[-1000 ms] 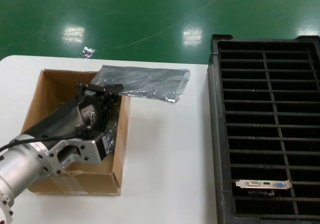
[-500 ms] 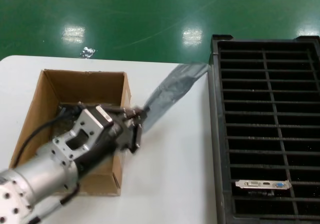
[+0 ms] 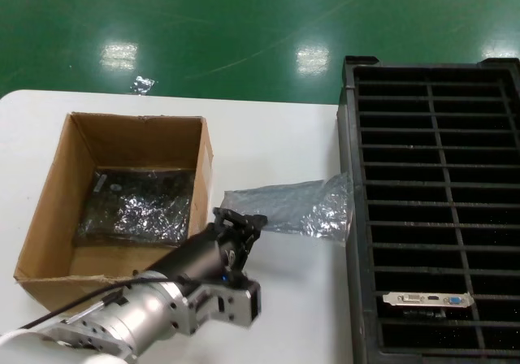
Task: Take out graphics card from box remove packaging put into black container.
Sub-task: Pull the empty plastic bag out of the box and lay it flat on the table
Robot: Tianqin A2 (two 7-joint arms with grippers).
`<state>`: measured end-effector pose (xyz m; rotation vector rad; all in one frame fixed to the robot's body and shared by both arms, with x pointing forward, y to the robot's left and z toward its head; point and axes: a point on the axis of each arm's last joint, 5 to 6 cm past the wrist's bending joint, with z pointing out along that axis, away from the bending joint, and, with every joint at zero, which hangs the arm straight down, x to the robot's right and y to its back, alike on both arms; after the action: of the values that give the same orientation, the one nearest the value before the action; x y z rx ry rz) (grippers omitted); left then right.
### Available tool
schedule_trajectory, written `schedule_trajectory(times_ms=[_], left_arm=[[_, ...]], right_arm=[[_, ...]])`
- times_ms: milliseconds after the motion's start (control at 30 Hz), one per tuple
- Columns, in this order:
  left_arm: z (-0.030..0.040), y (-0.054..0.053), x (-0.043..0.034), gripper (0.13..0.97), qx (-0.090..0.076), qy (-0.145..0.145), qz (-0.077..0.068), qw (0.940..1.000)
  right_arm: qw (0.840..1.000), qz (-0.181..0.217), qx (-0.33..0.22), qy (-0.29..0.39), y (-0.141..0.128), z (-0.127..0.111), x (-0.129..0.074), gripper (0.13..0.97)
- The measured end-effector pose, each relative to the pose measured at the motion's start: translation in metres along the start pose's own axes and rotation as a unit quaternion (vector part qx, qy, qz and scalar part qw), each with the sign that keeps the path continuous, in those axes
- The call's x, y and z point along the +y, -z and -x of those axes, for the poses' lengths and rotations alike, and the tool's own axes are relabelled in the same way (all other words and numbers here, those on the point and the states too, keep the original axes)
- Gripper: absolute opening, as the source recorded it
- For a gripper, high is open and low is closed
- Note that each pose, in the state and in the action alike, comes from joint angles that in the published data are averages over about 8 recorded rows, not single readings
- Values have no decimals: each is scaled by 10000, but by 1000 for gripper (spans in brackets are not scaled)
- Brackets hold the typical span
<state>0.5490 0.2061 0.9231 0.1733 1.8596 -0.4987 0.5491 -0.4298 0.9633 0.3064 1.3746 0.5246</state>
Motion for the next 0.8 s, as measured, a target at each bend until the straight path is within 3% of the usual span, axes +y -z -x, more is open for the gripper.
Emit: schedule_trajectory(times_ms=[67, 167, 267, 400, 567, 700, 800], left_arm=[[-90, -56, -16, 139, -4, -557, -13, 9984], [-211, -140, -29, 139, 51, -1035, 7, 9946], [-301, -222, -23, 139, 145, -1185, 106, 9928], [-352, -313, 9, 148, 231, -1101, 346, 9931], [-329, -361, 26, 163, 199, -862, 548, 9946], [-247, -316, 2, 197, 99, -697, 520, 9962], [-141, -224, -17, 231, 13, -618, 438, 9971]], right_arm=[[10000, 0, 0, 0, 0, 0, 0, 966], [10000, 0, 0, 0, 0, 0, 0, 966], [10000, 0, 0, 0, 0, 0, 0, 966], [10000, 0, 0, 0, 0, 0, 0, 966], [10000, 0, 0, 0, 0, 0, 0, 966], [10000, 0, 0, -1, 0, 0, 0, 966], [10000, 0, 0, -1, 0, 0, 0, 966]])
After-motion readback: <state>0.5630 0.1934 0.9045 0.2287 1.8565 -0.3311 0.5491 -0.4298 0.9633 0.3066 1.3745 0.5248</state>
